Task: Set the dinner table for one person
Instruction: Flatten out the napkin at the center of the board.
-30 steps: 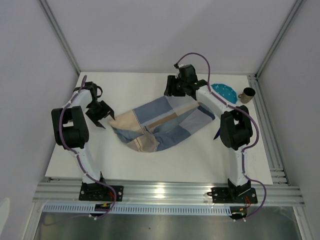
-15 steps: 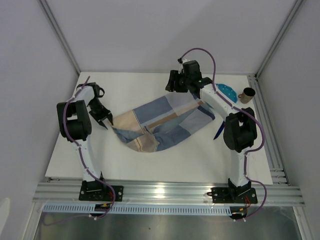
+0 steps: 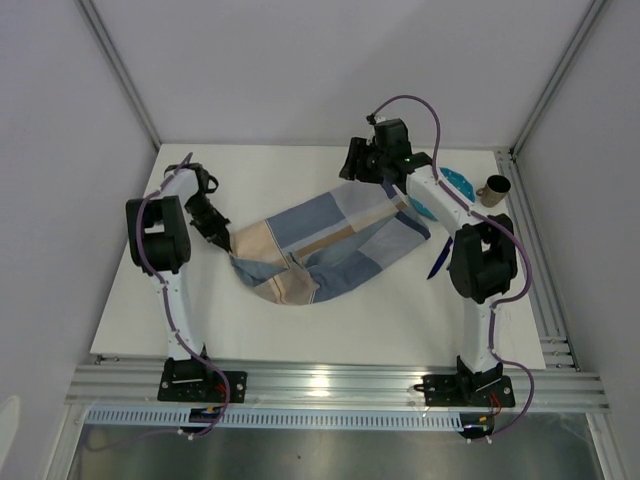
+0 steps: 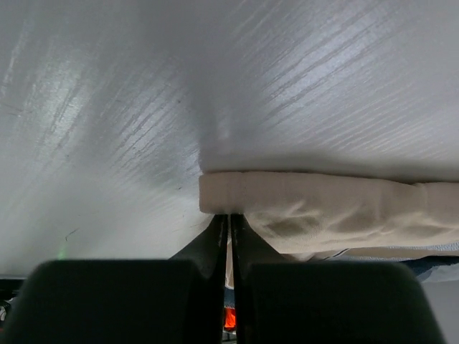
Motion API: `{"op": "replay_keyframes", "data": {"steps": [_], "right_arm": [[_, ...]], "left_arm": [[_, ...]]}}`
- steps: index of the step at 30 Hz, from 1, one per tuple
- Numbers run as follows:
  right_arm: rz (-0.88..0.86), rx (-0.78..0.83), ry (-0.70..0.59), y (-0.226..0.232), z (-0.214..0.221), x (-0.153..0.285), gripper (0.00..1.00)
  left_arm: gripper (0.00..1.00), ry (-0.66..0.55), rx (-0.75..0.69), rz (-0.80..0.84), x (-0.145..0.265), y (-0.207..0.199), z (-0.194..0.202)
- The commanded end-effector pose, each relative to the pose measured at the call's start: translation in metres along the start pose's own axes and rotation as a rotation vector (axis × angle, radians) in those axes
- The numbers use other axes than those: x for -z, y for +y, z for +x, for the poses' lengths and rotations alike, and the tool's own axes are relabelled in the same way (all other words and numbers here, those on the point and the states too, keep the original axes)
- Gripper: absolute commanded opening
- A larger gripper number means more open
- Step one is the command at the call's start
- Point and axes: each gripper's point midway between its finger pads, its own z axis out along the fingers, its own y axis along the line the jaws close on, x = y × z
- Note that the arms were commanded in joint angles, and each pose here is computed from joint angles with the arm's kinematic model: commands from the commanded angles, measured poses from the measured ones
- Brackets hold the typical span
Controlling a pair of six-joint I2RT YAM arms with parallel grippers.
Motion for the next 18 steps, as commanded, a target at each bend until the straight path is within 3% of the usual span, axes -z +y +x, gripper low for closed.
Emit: {"op": "replay_keyframes", "data": {"steps": [1,8,15,18], "right_arm": [[0.027,-0.014,-0.072,-0.001,-0.026,0.013,0.59],[0.125,-0.099,-0.068,-0.053,-0.037,-0.018,0.6],[0.152,-0.13,-0.034,-0.095,-0.035,-0.069,0.84],[0.213,-0.135,-0.001,-0.121,-0.022,-0.085,0.86]], "left_arm": [[0.01,-0.008,-0.044,-0.014,-0.01,-0.004,-0.007],[0.0,-0.042,-0.084,-0.017,-0.012,-0.002,-0.01],[0.01,-0.185,-0.145,0.073,0.01,-0.009,-0.017],[0.0,-0.261,-0.171,0.097,0.03,-0.012,-0.021]]}}
